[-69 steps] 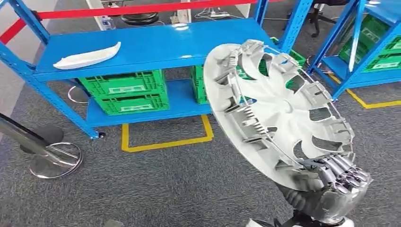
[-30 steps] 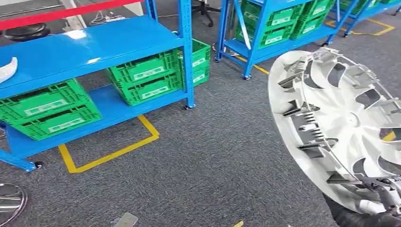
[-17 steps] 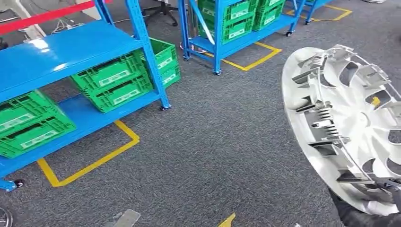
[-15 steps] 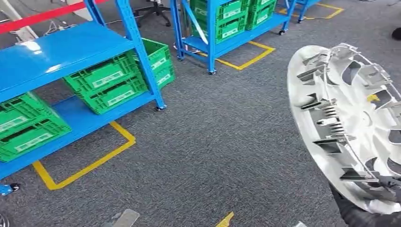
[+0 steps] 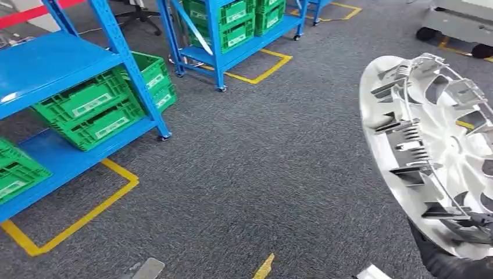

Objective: Take the parts from the cabinet and place them on the table.

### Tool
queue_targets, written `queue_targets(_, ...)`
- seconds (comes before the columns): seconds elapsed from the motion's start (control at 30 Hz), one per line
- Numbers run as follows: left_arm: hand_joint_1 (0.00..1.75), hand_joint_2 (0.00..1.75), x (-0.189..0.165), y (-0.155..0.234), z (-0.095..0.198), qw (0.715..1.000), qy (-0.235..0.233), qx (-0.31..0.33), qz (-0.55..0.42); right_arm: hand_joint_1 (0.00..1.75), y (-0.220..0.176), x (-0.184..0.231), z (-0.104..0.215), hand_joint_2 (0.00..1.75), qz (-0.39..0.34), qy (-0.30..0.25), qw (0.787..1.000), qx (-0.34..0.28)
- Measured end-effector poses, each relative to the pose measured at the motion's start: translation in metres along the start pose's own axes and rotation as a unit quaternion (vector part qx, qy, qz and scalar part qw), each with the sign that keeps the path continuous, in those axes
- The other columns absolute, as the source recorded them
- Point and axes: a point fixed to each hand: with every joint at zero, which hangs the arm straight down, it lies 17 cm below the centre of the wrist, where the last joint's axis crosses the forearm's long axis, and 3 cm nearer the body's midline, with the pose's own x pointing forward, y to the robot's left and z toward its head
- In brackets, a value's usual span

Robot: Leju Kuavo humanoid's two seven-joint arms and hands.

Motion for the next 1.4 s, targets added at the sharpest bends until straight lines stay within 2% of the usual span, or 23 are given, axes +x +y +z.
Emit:
queue_targets(0.73,0.0,1.75,-0.013,-0.002,0.007,1.0,0.011,0.005,0.002,1.75,-0.012,-0.022,0.002,1.75,0.022,0.016,1.0,-0.006)
queue_targets(1.4,0.0,1.75,0.003,-0.017,0.003,1.0,0.003,-0.008,0.0,1.75,-0.031,-0.037,0.001,1.75,0.045,0.026,0.998,-0.02)
